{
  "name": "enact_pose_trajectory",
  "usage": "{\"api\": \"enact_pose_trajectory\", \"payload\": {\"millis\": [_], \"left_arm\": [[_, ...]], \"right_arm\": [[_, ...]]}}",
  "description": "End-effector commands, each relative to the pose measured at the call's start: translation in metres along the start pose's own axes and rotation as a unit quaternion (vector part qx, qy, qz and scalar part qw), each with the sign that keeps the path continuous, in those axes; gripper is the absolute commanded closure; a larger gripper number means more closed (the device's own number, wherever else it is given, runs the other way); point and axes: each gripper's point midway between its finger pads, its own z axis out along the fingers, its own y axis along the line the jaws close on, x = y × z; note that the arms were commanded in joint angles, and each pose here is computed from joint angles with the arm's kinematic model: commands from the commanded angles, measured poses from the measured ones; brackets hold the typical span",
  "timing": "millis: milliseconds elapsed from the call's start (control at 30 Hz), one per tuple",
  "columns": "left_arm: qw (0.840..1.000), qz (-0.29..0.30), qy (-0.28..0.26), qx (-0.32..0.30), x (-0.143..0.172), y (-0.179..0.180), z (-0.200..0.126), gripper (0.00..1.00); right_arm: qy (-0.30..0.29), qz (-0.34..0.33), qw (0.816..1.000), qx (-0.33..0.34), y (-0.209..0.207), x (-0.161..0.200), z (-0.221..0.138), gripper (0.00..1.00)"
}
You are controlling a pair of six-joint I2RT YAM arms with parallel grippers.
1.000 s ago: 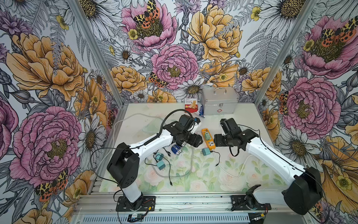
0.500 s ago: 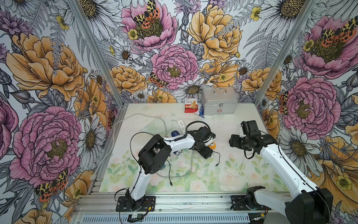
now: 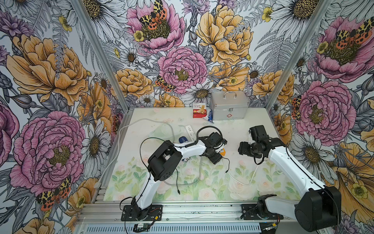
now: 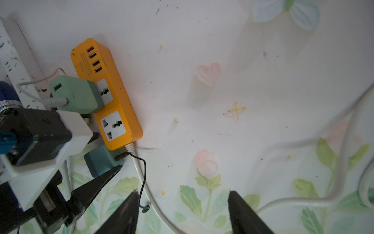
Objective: Unplug the electric shaver
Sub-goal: Pick up the plug from the center of the board.
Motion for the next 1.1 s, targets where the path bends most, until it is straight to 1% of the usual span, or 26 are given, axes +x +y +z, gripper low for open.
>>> {"api": "enact_pose_trajectory", "payload": {"millis": [0,133,367,467,533,600,700,800,933,1000,1067], "left_arm": [[1.000,0.018,0.019,-0.003,0.011,-0.004,0.011,0.38],[0.999,0.024,0.022,0.004,0.015,-0.009,0.010,0.50],[0.999,0.031,0.017,0.002,0.019,-0.013,-0.004,0.65],[0.999,0.042,0.003,-0.009,0.017,-0.017,-0.020,0.70],[0.999,0.049,-0.012,-0.014,0.014,-0.023,-0.038,0.73],[0.999,0.036,-0.032,-0.022,0.013,-0.021,-0.060,0.74],[0.997,-0.006,-0.073,-0.036,0.013,-0.012,-0.103,0.76],[0.992,-0.070,-0.093,-0.040,0.028,0.001,-0.130,0.76],[0.982,-0.152,-0.098,-0.058,0.065,0.018,-0.146,0.75],[0.971,-0.207,-0.098,-0.066,0.088,0.030,-0.151,0.75],[0.957,-0.260,-0.105,-0.077,0.111,0.043,-0.157,0.75]], "right_arm": [[-0.005,-0.004,1.000,-0.003,0.001,-0.006,-0.002,0.29],[-0.003,0.000,1.000,-0.003,0.001,-0.005,-0.001,0.29],[0.002,0.004,1.000,0.001,-0.001,-0.002,0.003,0.30],[-0.001,0.004,1.000,0.000,-0.001,-0.004,0.002,0.30],[-0.002,0.007,1.000,-0.003,0.001,-0.005,0.002,0.31],[-0.007,0.007,1.000,-0.007,0.004,-0.009,0.000,0.31],[-0.010,0.006,1.000,-0.017,0.010,-0.013,0.001,0.32],[-0.009,-0.005,1.000,-0.026,0.020,-0.018,0.003,0.32],[-0.011,-0.033,0.999,-0.033,0.042,-0.027,0.006,0.33],[-0.009,-0.048,0.998,-0.038,0.055,-0.031,0.009,0.33],[-0.008,-0.062,0.997,-0.043,0.068,-0.034,0.012,0.33]]}}
